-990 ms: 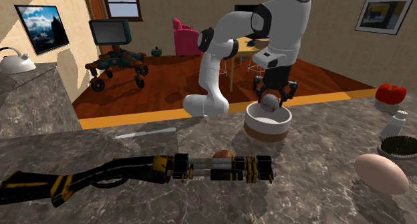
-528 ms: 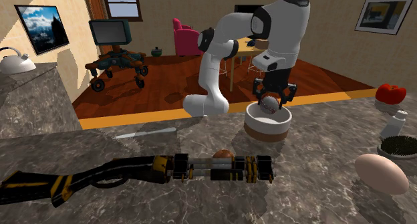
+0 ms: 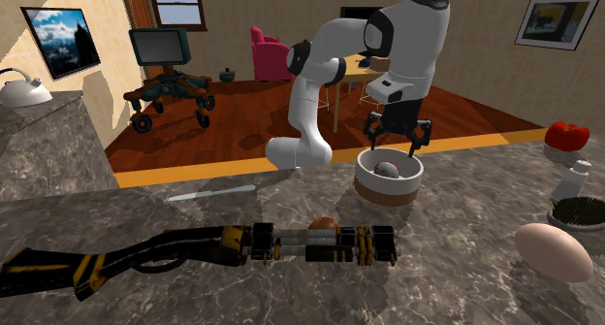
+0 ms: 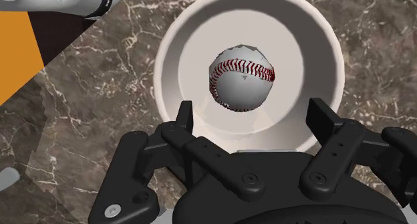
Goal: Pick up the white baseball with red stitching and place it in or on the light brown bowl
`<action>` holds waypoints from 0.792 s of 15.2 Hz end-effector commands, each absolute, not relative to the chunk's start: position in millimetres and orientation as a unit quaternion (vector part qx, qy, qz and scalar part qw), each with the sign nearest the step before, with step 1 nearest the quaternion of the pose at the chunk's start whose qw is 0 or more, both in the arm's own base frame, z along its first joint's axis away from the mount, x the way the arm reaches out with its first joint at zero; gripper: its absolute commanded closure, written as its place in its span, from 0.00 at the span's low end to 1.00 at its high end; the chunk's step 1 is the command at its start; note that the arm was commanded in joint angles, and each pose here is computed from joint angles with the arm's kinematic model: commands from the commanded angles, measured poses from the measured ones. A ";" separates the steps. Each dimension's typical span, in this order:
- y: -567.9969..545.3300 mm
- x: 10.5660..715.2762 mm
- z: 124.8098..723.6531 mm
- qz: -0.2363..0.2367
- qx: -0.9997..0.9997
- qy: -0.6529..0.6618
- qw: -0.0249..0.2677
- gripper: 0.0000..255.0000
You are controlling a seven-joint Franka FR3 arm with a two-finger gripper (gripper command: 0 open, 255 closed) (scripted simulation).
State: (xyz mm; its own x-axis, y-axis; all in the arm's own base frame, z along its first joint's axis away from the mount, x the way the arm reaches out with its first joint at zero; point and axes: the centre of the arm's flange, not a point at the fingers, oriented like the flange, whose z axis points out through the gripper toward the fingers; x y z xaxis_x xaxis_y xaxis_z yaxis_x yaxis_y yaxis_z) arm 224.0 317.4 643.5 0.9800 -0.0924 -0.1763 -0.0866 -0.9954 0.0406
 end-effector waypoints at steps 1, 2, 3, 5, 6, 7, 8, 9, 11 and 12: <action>317.7 226.4 656.5 -0.089 0.995 -0.045 0.016 0.00; 318.0 228.8 669.5 -0.089 0.995 -0.045 0.016 0.00; 318.3 231.1 682.5 -0.089 0.995 -0.045 0.016 0.00; 318.6 233.0 692.7 -0.089 0.995 -0.045 0.016 0.00; 318.6 233.0 692.7 -0.089 0.995 -0.045 0.016 0.00; 318.6 233.0 692.7 -0.089 0.995 -0.045 0.016 0.00; 318.6 233.0 692.7 -0.089 0.995 -0.045 0.016 0.00; 318.6 233.0 692.7 -0.089 0.995 -0.045 0.016 0.00; 318.6 233.0 692.7 -0.089 0.995 -0.045 0.016 0.00; 318.6 233.0 692.7 -0.089 0.995 -0.045 0.016 0.00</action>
State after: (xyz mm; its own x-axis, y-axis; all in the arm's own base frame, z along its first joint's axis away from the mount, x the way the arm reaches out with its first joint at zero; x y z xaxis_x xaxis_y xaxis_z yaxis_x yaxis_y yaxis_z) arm 232.9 318.6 692.7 0.9800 -0.0924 -0.1763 -0.0866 -0.9954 0.0405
